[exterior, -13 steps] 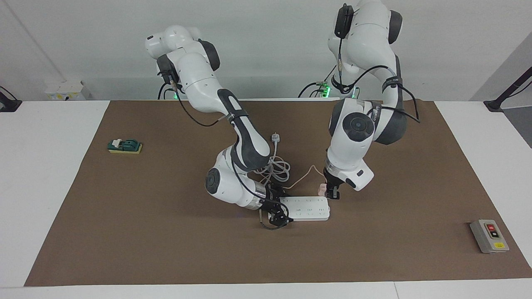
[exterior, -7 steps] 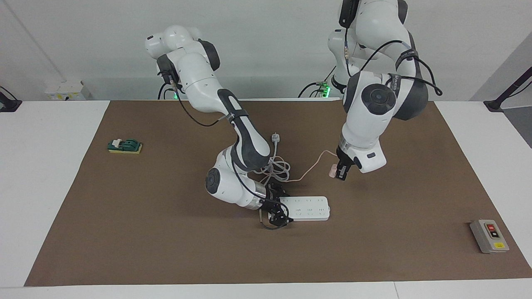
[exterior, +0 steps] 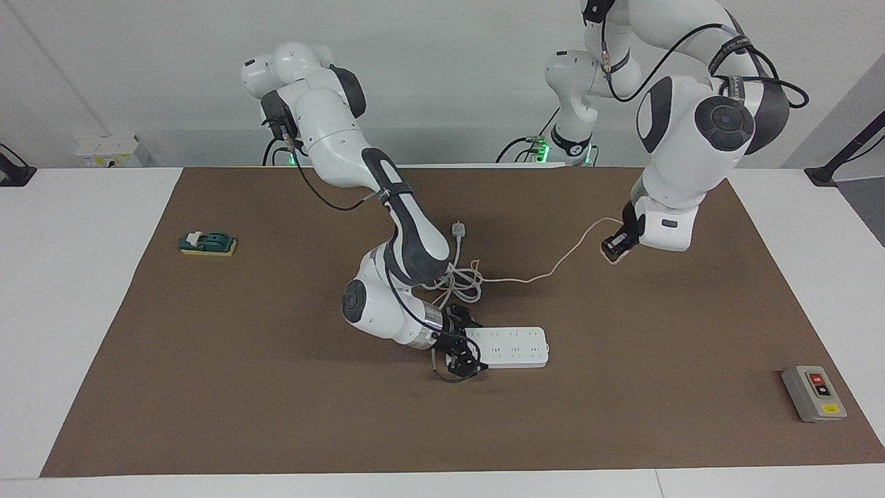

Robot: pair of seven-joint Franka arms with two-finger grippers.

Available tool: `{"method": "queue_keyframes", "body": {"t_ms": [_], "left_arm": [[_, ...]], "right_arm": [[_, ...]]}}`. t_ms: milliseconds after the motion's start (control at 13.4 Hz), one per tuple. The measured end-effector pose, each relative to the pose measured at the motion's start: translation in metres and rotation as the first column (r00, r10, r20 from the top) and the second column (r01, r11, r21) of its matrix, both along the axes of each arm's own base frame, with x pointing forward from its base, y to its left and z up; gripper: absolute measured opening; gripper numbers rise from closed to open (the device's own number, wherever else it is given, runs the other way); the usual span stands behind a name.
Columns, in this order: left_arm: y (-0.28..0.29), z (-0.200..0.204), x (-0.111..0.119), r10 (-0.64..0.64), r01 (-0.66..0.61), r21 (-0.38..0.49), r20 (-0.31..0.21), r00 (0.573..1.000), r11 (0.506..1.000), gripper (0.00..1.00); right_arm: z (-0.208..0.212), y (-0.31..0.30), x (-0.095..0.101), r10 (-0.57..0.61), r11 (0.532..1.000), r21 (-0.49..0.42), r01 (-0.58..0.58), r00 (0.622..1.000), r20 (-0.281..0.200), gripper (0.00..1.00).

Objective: Unplug charger and place it aside
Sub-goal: 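Pull the pink plug out with the left gripper, away from the strip, then lower the plug onto the table with the left gripper while the right gripper withdraws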

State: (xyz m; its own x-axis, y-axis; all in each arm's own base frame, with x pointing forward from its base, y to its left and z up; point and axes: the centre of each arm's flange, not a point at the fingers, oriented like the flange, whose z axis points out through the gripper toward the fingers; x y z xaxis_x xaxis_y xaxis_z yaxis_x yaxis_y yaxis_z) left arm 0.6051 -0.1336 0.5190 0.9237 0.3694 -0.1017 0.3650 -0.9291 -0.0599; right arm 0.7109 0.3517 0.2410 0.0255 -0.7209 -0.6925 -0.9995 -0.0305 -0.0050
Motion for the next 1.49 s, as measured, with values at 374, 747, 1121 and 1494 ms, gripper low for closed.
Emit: {"method": "queue_keyframes", "body": {"t_ms": [374,747,1121,1494], "left_arm": [[0.081,-0.025,-0.026,-0.269,0.268,-0.092,0.007,0.963,0.959,0.29],[0.122,-0.085,-0.054,-0.387,0.391,-0.113,0.062,0.92,0.913,0.29],[0.15,-0.109,-0.07,-0.417,0.43,-0.16,0.106,0.903,0.889,0.29],[0.17,-0.152,-0.088,-0.447,0.474,-0.21,0.167,0.879,0.855,0.29]], "right_arm": [[0.005,0.013,-0.003,-0.01,1.0,-0.002,0.01,0.999,0.037,1.0],[0.066,-0.032,0.008,-0.034,0.999,-0.001,0.034,0.998,0.059,1.0],[0.16,-0.094,-0.002,-0.011,0.998,-0.063,0.017,0.996,0.091,1.0],[0.233,-0.163,-0.011,0.104,0.983,-0.17,-0.075,0.98,0.168,1.0]]}}
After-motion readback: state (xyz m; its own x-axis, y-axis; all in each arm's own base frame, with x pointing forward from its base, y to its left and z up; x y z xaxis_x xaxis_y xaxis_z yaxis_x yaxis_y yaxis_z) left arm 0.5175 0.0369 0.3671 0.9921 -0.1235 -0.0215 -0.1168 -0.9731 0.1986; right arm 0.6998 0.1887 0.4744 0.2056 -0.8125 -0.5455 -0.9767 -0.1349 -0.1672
